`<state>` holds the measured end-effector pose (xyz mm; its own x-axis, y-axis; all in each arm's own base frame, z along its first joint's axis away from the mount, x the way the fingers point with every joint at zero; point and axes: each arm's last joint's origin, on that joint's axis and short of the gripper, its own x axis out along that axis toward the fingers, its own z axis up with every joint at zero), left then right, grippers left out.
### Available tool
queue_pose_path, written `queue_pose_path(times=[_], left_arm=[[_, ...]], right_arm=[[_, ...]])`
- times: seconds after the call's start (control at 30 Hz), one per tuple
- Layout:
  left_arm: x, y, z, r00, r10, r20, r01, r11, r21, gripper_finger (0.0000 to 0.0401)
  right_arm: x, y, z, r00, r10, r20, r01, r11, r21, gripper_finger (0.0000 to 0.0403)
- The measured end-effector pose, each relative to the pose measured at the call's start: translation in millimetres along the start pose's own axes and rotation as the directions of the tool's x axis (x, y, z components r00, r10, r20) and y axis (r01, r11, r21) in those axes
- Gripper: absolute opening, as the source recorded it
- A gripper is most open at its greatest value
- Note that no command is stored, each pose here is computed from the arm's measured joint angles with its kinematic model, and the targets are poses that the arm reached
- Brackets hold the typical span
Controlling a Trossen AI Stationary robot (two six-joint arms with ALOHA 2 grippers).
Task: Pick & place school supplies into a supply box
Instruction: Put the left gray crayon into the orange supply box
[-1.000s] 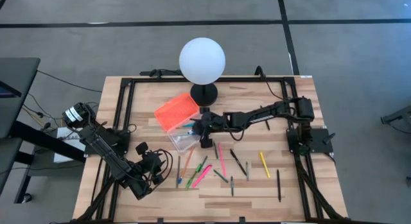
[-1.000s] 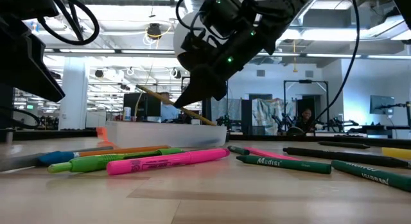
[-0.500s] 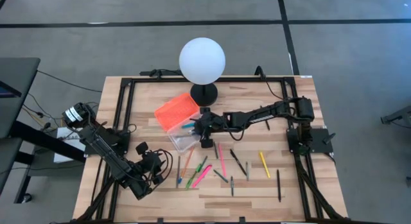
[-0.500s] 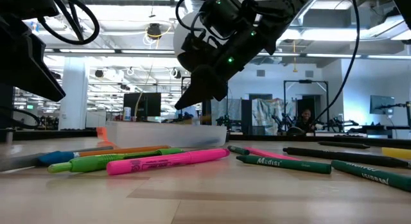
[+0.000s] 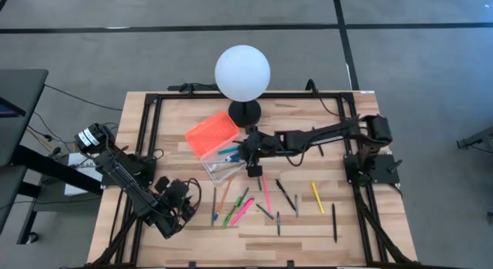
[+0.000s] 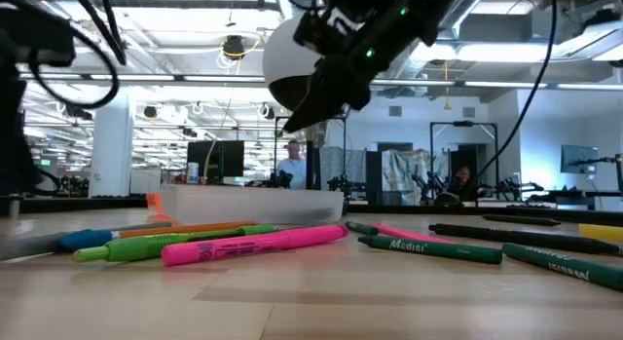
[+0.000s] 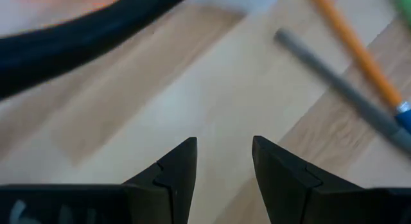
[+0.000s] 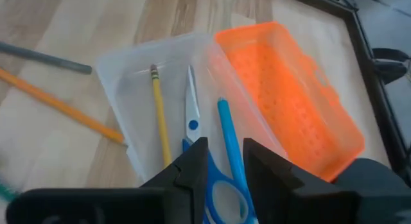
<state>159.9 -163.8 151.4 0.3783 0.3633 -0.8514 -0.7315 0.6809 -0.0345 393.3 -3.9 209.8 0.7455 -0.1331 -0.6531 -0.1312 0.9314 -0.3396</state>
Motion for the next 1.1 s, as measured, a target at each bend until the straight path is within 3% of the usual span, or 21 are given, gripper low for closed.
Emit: queue_pose_path(times=[0.2, 0.4, 0.7, 0.97, 1.1], left_arm=[[-0.6, 3.2, -5.2, 0.98, 0.05, -0.191, -0.079, 0.986, -0.148, 0.0146], [-1.9, 7.4, -8.7, 0.939, 0.107, -0.325, -0.182, 0.961, -0.207, 0.0146], [-5.8, 13.2, -14.3, 0.819, 0.19, -0.542, -0.331, 0.927, -0.175, 0.0146], [-8.7, 24.2, -13.5, 0.758, 0.308, -0.574, -0.443, 0.89, -0.107, 0.0146], [-9.3, 25.7, -13.3, 0.747, 0.325, -0.58, -0.451, 0.889, -0.083, 0.0146]], right_arm=[[-27.6, 6.6, 1.2, 1.0, 0.02, 0.008, -0.02, 0.999, -0.042, 0.0093], [-40.4, 13.8, -13.7, 0.999, 0.024, 0.027, -0.023, 0.999, -0.041, 0.0093], [-39.4, 22.8, -38.5, 0.999, 0.037, -0.007, -0.036, 0.999, 0.006, 0.0093], [-35.5, 23.2, -38.1, 0.999, 0.032, 0.008, -0.032, 0.999, 0.009, 0.0093], [-35.5, 23.3, -37.9, 0.999, 0.032, 0.01, -0.032, 0.999, 0.009, 0.0093]])
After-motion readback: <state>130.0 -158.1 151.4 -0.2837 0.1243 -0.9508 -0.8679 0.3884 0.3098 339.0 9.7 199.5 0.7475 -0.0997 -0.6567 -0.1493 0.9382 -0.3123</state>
